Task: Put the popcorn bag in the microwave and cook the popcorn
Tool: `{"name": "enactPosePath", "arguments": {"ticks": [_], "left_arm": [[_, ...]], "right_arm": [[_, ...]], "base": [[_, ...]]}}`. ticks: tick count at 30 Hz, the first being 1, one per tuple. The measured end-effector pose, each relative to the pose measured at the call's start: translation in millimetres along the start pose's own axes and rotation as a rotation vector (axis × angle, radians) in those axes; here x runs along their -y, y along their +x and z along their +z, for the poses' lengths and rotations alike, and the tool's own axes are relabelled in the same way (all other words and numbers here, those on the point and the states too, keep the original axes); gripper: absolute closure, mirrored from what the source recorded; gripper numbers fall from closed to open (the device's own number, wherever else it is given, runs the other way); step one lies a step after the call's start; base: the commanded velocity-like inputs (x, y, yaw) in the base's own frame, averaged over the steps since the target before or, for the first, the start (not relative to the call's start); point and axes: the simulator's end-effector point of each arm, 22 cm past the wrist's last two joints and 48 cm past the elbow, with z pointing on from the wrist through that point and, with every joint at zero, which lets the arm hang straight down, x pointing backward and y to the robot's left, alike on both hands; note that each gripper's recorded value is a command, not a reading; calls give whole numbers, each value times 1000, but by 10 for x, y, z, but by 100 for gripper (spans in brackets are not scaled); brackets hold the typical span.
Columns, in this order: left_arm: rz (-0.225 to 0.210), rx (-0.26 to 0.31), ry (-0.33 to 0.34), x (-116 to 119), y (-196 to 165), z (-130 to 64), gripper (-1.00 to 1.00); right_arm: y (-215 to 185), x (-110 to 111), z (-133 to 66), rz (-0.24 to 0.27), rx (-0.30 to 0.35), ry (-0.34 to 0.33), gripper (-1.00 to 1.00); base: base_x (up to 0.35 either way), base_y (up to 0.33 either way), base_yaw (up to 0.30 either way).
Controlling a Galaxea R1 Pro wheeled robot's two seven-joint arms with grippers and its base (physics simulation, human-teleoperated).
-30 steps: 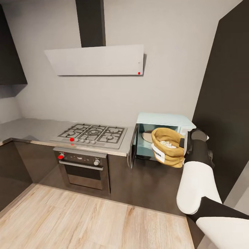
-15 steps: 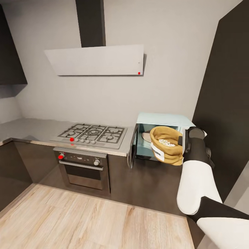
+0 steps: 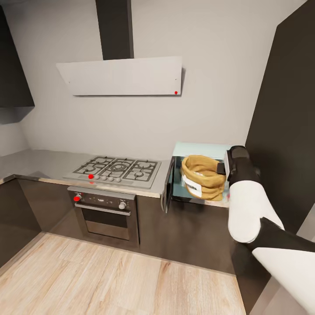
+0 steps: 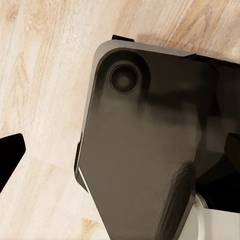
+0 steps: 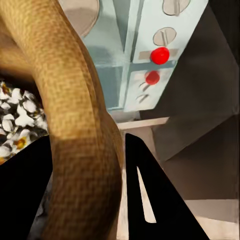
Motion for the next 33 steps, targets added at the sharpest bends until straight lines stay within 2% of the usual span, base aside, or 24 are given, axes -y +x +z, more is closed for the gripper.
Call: {"name": "enactPosePath", "arguments": {"ticks": [5,7,15,24,28,33], "left_arm": [[0,0,0,0,0,0,-100],[0,0,0,0,0,0,-100],[1,1,0,0,-3,0,-100],[1,0,0,0,0,0,-100],[0,0,0,0,0,0,-100],[0,0,0,0,0,0,-100]], "right_arm": [[59,527,178,10,-37,69,100],[60,624,200,20,-40,76,100],[69,607,212,31,-43,59,100],[95,488,211,33,-48,33,100],[93,419,222,70,-50,-15,100],[107,384,229,76,-53,-28,100]], "base": [[0,0,0],[0,0,0],[0,0,0],[0,0,0],[0,0,0],[0,0,0]]}}
